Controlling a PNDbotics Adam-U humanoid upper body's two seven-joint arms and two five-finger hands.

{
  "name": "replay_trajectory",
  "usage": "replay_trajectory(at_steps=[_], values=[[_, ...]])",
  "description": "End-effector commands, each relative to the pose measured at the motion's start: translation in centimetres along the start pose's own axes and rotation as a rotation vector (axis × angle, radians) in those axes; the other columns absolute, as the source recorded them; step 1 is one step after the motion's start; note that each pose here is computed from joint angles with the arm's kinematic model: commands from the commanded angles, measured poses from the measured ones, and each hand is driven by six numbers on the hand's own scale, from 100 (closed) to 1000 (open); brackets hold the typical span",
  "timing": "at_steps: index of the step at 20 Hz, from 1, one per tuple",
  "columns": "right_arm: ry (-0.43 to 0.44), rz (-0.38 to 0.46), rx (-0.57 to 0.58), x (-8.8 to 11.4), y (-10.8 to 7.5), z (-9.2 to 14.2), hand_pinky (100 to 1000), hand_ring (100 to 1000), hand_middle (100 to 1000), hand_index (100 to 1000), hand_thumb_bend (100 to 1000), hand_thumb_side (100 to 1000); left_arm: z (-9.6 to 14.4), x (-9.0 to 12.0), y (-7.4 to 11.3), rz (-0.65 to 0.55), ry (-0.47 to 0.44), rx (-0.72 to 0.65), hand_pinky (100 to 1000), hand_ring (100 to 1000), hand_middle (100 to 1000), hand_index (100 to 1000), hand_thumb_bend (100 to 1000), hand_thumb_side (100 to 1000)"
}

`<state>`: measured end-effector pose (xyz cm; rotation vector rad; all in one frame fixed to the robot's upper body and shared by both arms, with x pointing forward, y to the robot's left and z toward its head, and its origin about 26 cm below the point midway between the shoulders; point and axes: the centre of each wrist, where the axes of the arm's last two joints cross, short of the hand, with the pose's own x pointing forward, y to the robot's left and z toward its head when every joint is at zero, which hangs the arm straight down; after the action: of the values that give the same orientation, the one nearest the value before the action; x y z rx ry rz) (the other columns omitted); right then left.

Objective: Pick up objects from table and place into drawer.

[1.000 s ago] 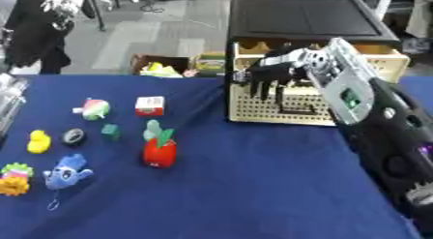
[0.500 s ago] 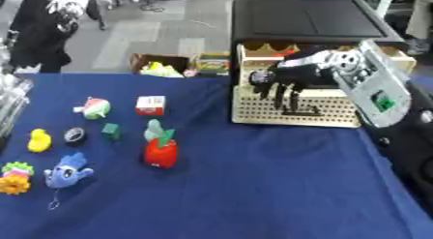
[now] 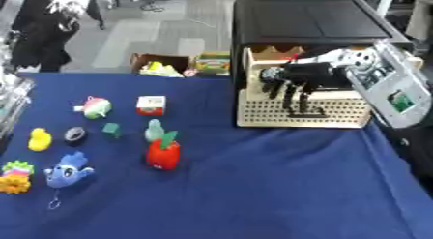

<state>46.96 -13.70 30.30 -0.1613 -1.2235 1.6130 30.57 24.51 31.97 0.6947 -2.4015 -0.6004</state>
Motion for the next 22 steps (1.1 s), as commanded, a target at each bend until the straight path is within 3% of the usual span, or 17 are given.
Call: replay_trajectory(at_steps=[1, 8, 13, 22], values=[[0.038, -0.031, -0.023, -1.1, -1.1, 1.8, 499, 677, 768, 864, 100, 1000, -0.3, 0.4, 1.0, -0.025, -0.021, 0.023, 422, 677, 675, 891, 100, 741], [-0.005, -0.061, 0.03, -0.8, -0.1, 1.3, 445, 630, 743, 860, 100, 998, -0.3, 0.4, 1.0, -0.023, -0.017, 0.02, 423, 677, 675, 891, 100, 744], [-0.034, -0.114, 0.064, -1.2, 0.6, 1.1, 413, 601, 717, 854, 100, 941, -0.2, 0.3, 1.1, -0.025, -0.013, 0.021, 424, 677, 675, 891, 100, 745], [-0.074, -0.186, 0.11, -1.6, 1.6, 2.8, 400, 588, 710, 847, 100, 886, -0.2, 0.3, 1.3, -0.028, -0.014, 0.025, 426, 678, 675, 890, 100, 740]])
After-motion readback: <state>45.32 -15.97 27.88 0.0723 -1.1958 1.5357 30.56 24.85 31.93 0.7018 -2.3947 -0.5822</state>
